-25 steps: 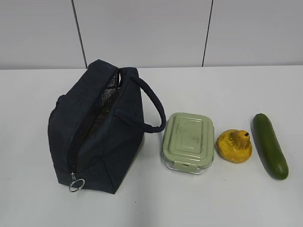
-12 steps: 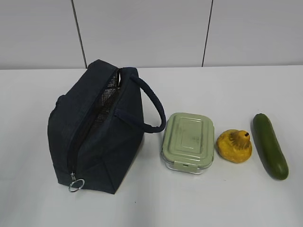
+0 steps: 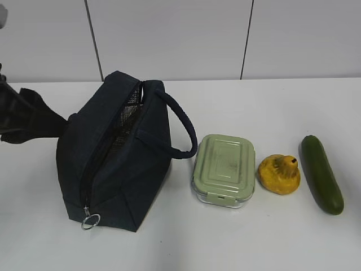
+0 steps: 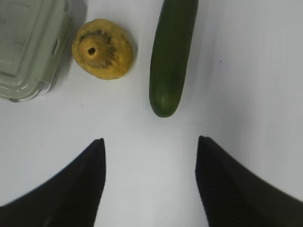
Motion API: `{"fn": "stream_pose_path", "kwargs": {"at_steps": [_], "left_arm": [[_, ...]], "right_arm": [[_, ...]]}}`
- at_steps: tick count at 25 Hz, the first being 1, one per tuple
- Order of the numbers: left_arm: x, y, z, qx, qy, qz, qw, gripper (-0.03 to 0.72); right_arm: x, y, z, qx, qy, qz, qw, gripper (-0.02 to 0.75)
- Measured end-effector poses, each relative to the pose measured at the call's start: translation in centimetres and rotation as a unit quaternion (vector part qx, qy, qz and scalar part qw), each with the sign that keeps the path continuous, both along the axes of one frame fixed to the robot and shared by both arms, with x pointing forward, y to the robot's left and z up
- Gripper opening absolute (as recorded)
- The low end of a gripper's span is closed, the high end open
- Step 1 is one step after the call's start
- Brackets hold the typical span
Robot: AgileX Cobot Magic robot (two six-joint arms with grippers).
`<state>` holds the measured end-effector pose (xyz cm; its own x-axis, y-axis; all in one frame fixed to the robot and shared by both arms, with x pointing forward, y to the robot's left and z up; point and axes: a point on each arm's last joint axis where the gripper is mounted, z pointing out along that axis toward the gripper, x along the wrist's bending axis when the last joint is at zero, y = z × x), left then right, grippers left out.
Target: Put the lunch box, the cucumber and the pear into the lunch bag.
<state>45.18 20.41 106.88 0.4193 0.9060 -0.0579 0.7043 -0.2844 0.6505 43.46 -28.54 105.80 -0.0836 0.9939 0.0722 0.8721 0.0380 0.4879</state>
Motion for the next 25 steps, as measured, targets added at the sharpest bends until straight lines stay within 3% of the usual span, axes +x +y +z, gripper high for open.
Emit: {"fn": "stream_pose_path", "kwargs": {"at_steps": [3, 9, 16, 19, 25], "left_arm": [[1.3, 0.8, -1.2, -0.001, 0.023, -0.012, 1.0, 0.358], [2.2, 1.3, -1.3, -0.043, 0.048, -0.063, 0.996, 0.36], [3.5, 0.6, -2.2, -0.042, 0.087, -0.091, 0.991, 0.324], [4.2, 0.4, -3.4, -0.039, 0.108, -0.091, 0.989, 0.253], [4.7, 0.1, -4.2, -0.046, 0.116, -0.105, 0.987, 0.008]], "right_arm": [[2.1, -0.2, -0.5, -0.003, 0.019, -0.003, 1.0, 0.507], [5.7, -0.2, -1.1, -0.009, 0.031, 0.008, 0.999, 0.515], [8.1, -0.2, -3.7, -0.01, 0.068, 0.009, 0.998, 0.515], [8.8, -0.7, -4.5, -0.008, 0.078, -0.001, 0.997, 0.516], [11.2, -1.7, -5.8, 0.016, 0.095, -0.02, 0.995, 0.516]]}}
